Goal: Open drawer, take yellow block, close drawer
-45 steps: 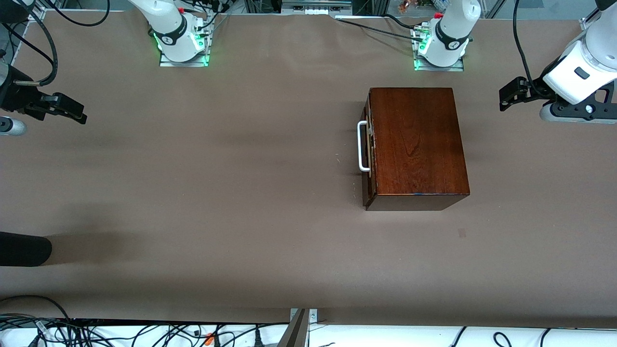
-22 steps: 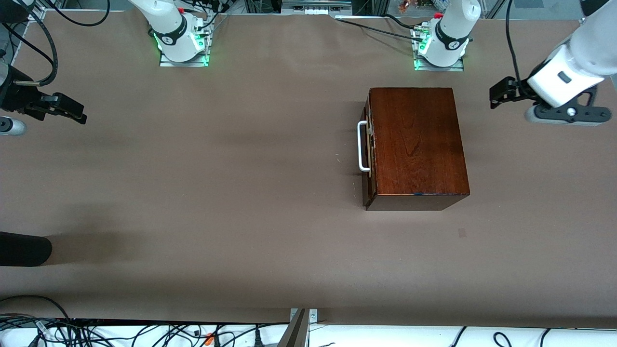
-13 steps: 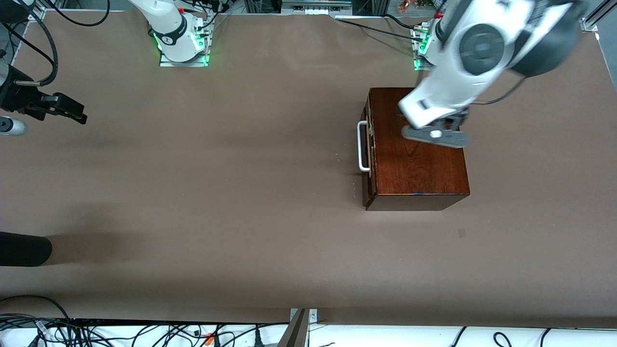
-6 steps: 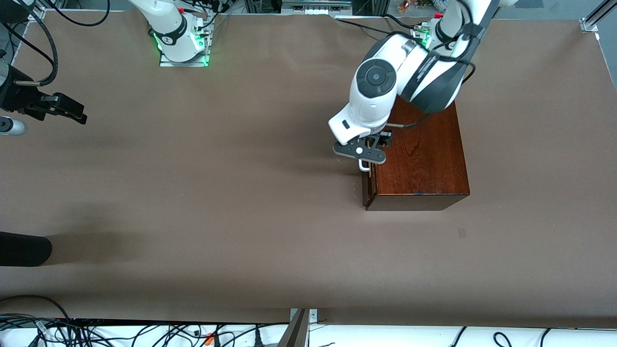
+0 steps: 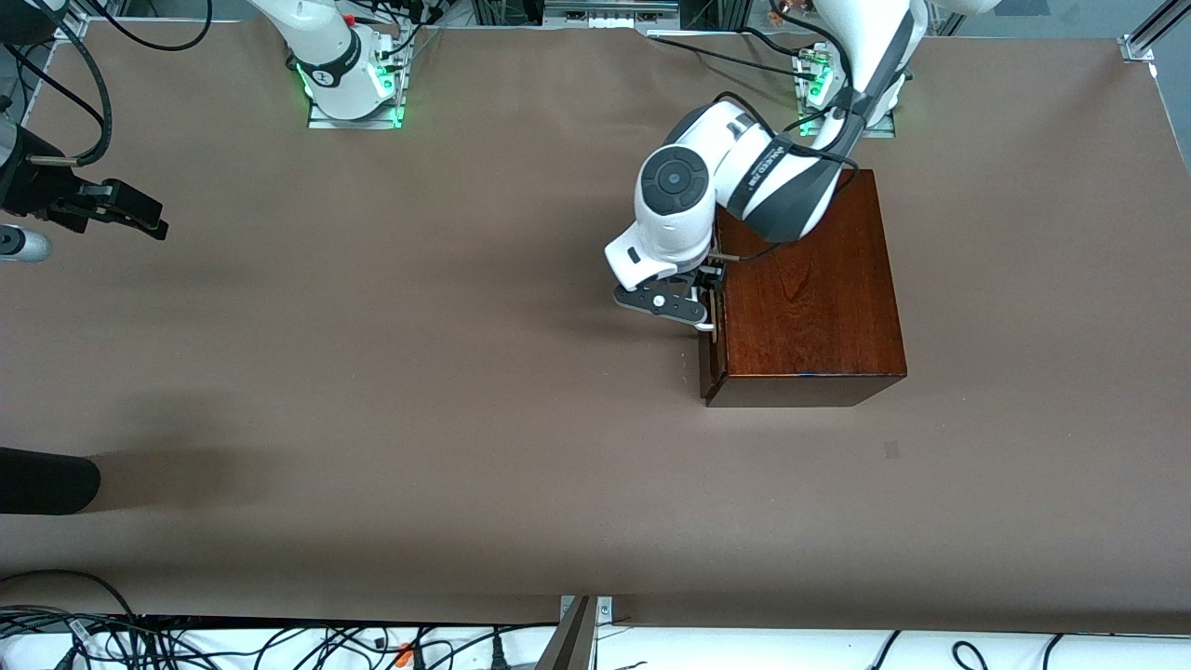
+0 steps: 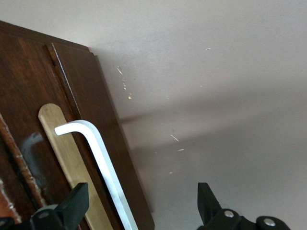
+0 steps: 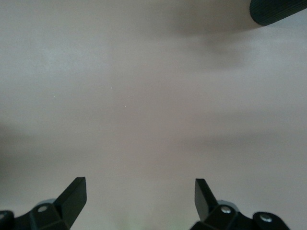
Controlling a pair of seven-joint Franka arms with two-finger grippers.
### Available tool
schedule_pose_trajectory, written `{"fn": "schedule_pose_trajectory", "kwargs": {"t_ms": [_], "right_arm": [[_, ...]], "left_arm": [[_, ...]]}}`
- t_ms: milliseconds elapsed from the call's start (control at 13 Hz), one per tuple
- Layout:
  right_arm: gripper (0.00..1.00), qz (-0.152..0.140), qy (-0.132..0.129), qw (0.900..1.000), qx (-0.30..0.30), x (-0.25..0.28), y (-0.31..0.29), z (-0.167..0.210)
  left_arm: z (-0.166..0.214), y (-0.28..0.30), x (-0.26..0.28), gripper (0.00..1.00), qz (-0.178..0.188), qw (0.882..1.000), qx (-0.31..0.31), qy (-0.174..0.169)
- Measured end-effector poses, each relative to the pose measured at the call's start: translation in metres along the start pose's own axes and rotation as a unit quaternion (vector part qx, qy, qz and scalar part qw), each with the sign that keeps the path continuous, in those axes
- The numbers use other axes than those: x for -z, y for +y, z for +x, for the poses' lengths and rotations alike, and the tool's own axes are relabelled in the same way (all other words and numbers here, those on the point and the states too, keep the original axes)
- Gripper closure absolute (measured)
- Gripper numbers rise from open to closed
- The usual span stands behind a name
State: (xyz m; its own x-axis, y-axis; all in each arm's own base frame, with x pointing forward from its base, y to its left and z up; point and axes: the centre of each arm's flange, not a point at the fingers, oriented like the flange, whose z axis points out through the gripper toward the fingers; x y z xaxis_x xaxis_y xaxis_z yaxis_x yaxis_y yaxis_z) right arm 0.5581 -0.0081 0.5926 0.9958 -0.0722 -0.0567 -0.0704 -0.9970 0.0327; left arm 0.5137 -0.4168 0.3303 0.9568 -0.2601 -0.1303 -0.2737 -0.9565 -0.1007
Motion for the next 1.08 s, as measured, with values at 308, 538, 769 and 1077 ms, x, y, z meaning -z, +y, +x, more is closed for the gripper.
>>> {"fn": "schedule_pose_trajectory", "kwargs": {"t_ms": [308,538,769,1077], "right_arm": [[0.0,0.0,0.0,1.0,0.0,0.0,0.0,0.0],[0.0,0.0,0.0,1.0,0.0,0.0,0.0,0.0],[0.0,0.0,0.0,1.0,0.0,0.0,0.0,0.0],[0.0,0.0,0.0,1.0,0.0,0.0,0.0,0.0]], "left_arm": [[-0.004,0.013,-0.011,0.0,0.023,1.0,0.004,0.002],[0.0,0.007,-0.021,0.0,0.044,0.999,0.0,0.005],[0.0,0.009,-0.024,0.0,0.049,0.999,0.005,0.006],[-0.002,0.015,-0.028,0.0,0.067,0.998,0.002,0.014]]}}
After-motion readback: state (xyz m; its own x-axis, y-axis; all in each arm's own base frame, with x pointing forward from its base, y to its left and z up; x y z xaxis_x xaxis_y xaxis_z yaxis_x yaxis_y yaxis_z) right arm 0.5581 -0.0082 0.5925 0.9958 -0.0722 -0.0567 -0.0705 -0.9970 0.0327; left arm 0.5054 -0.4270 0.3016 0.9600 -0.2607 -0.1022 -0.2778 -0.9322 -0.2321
